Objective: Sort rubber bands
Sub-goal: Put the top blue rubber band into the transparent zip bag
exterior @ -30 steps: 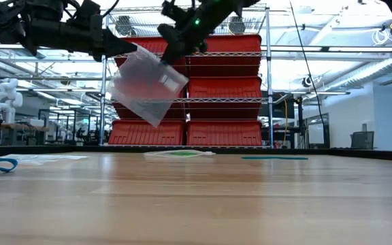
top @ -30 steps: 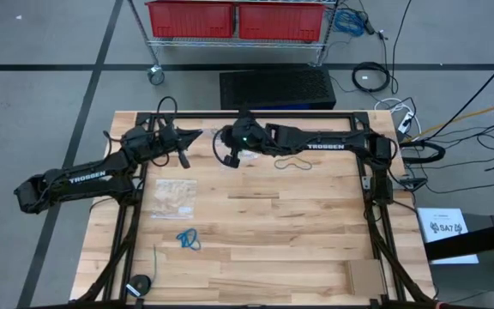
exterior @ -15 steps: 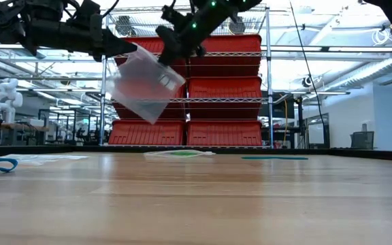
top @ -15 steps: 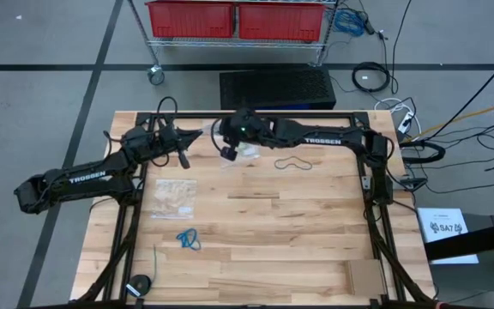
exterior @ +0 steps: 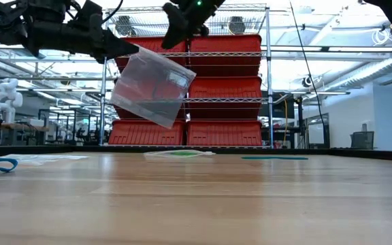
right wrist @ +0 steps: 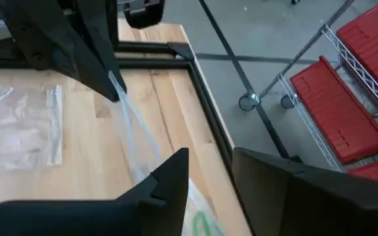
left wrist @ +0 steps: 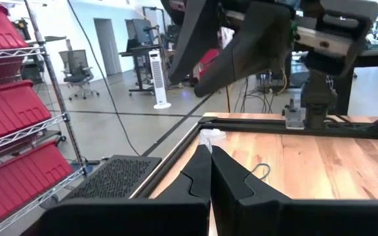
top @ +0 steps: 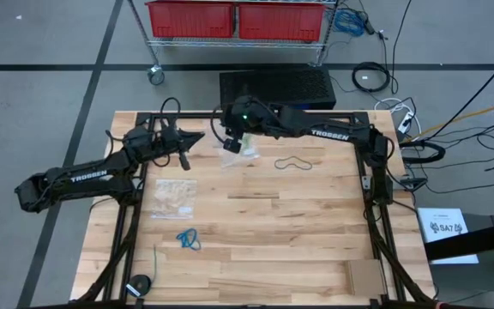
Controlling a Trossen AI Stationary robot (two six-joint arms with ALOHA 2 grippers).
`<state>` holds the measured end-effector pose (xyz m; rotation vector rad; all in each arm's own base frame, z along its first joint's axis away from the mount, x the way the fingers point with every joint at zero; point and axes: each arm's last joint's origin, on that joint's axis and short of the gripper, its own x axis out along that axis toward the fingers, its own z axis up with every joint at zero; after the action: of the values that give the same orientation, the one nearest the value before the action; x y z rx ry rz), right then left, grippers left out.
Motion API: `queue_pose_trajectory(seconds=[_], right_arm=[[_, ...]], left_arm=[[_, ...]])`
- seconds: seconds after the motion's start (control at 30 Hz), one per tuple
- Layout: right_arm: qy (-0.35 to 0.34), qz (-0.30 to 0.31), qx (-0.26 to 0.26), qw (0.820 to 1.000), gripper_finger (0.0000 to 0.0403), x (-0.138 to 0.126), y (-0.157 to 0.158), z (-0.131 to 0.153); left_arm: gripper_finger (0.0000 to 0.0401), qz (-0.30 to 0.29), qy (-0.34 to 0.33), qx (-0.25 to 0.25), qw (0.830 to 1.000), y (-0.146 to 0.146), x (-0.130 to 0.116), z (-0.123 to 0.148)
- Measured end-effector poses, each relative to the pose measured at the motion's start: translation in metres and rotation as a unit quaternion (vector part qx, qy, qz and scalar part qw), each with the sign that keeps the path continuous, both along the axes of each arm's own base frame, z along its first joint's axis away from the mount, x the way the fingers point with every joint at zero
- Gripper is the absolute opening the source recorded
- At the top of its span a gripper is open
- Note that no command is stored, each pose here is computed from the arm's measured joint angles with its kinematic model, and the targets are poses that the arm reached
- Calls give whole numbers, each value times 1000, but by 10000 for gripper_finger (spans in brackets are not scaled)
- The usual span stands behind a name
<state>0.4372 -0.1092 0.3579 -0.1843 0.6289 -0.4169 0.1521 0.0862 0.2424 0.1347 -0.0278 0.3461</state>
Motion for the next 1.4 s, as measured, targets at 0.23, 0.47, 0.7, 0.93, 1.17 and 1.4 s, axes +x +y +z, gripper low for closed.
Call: queue_pose_trajectory(seconds=[0.23, 0.47, 0.7, 0.93, 1.17, 1.4], right_arm=[[188, 7, 76, 979, 82, -34, 6, -9], [325, 22, 208, 922, 76, -64, 17, -62], [353, -8, 209, 912, 105, -114, 11, -140], [347, -52, 181, 919, 171, -144, 0, -202], [335, -98, 129, 928, 204, -155, -18, -215], [305, -92, 183, 930, 201, -164, -35, -220]], left_arm=[[0, 0, 0, 0, 1000, 0, 0, 0], [0, 0, -2, 2, 1000, -2, -3, 2], [0, 1, 1, 4, 1000, -2, -4, 2], [0, 16, 3, 9, 1000, -2, -4, 2], [0, 24, 3, 9, 1000, -1, -5, 2], [0, 24, 3, 10, 1000, -1, -5, 2]])
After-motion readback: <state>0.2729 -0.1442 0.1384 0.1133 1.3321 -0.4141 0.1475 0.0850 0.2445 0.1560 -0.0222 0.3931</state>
